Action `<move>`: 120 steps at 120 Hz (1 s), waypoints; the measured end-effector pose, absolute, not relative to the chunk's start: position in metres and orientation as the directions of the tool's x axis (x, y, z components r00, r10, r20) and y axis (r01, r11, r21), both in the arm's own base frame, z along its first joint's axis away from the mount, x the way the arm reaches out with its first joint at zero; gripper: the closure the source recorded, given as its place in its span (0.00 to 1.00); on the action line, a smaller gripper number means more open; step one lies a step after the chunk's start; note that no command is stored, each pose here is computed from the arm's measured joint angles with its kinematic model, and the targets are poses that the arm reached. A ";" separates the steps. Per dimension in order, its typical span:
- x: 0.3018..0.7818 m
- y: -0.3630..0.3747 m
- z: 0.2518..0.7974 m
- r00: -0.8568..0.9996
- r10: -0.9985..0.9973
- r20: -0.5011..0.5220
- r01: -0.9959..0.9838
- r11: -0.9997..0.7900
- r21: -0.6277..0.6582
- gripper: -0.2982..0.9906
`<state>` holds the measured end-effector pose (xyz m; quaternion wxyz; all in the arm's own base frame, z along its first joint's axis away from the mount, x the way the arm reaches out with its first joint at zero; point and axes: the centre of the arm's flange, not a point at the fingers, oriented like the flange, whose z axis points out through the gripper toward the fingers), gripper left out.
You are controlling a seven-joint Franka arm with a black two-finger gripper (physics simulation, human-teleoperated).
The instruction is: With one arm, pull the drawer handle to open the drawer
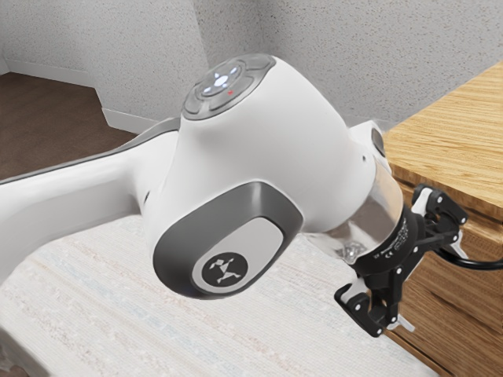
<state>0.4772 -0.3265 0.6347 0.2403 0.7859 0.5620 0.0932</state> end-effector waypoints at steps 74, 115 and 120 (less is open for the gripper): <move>0.432 -0.324 0.633 0.353 0.931 -0.095 0.811 -0.254 0.526 0.23; 0.400 -0.319 0.628 0.345 0.934 -0.091 0.807 -0.246 0.537 0.23; 0.395 -0.318 0.629 0.343 0.935 -0.093 0.807 -0.243 0.539 0.23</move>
